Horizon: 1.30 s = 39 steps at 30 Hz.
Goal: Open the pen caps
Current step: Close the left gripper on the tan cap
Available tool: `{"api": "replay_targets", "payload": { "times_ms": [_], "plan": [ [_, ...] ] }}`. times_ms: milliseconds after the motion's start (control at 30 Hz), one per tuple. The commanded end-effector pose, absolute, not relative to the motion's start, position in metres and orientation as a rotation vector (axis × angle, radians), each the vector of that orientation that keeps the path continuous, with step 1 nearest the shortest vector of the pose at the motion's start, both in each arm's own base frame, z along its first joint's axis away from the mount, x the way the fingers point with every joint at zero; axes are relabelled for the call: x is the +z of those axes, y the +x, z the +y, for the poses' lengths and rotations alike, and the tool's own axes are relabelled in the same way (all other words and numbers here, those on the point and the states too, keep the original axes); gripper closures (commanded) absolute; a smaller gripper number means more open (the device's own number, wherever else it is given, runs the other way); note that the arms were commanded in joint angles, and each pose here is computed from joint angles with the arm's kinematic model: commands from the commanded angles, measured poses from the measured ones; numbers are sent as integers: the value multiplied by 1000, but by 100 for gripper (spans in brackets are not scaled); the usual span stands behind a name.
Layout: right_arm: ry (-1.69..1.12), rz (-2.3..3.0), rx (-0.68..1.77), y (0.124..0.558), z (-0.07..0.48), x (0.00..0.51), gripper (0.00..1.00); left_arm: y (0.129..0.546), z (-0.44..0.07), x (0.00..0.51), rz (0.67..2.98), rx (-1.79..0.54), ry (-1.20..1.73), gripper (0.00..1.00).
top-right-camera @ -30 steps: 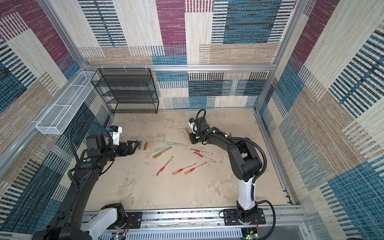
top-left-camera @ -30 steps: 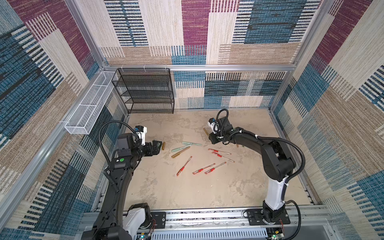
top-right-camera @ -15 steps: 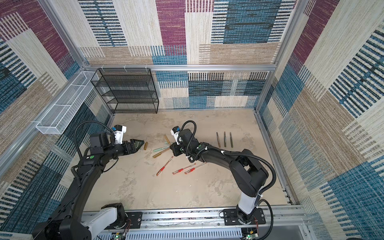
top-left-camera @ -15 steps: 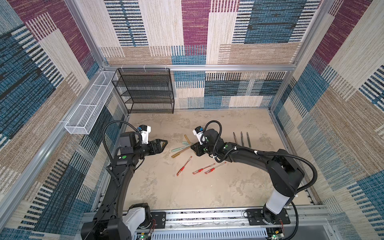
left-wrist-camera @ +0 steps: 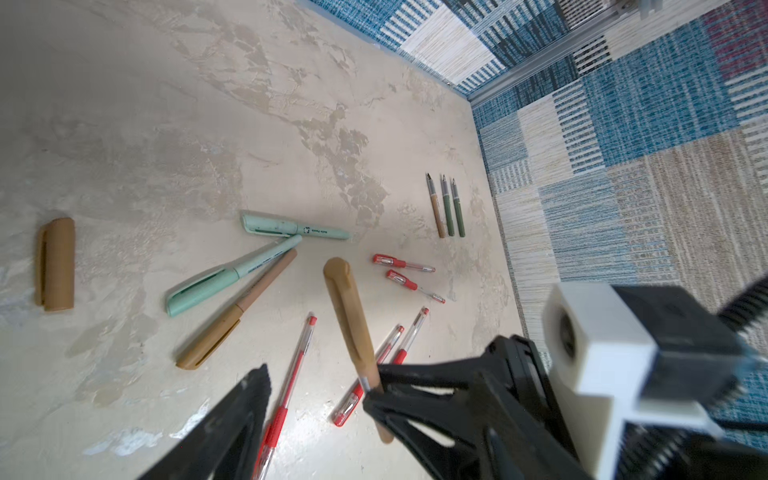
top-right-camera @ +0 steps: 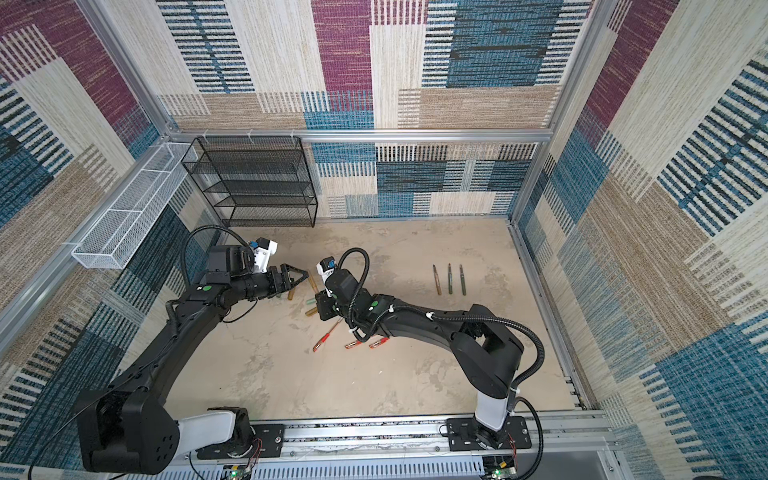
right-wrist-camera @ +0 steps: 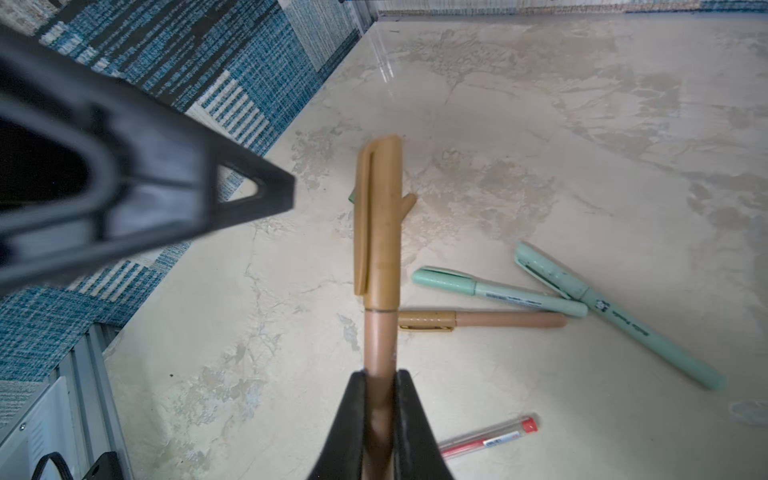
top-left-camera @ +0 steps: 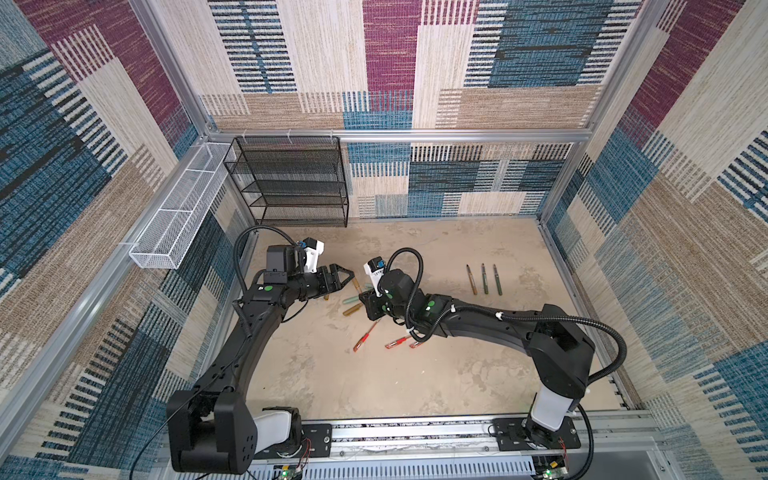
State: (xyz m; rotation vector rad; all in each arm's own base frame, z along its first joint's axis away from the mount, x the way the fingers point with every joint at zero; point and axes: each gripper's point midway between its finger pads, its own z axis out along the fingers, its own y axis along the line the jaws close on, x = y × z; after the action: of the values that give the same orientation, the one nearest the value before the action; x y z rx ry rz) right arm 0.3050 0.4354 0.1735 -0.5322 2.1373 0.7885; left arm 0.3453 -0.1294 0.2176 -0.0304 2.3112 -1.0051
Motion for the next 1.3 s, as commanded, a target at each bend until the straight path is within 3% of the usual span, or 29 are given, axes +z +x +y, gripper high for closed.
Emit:
{"api": "replay_targets", "payload": {
  "times_ms": [0,167,567,767,900,1133,1267],
  "plan": [
    [-501,2138,788,304,443,174,95,353,-133,217,2315,-977,-49,24],
    [-515,2130,791,301,455,179,94,357,-133,206,2349,-945,-68,37],
    [-553,2138,782,296,467,179,95,360,-129,199,2352,-900,-87,100],
    [-559,2105,812,292,465,183,75,358,-128,201,2334,-890,-79,100],
    [-569,2104,820,292,468,181,72,357,-128,203,2330,-895,-77,100],
    [-585,2107,831,293,474,178,80,356,-128,209,2319,-890,-68,100],
    [-612,2135,827,290,476,170,93,356,-125,207,2316,-872,-66,100]
  ]
}}
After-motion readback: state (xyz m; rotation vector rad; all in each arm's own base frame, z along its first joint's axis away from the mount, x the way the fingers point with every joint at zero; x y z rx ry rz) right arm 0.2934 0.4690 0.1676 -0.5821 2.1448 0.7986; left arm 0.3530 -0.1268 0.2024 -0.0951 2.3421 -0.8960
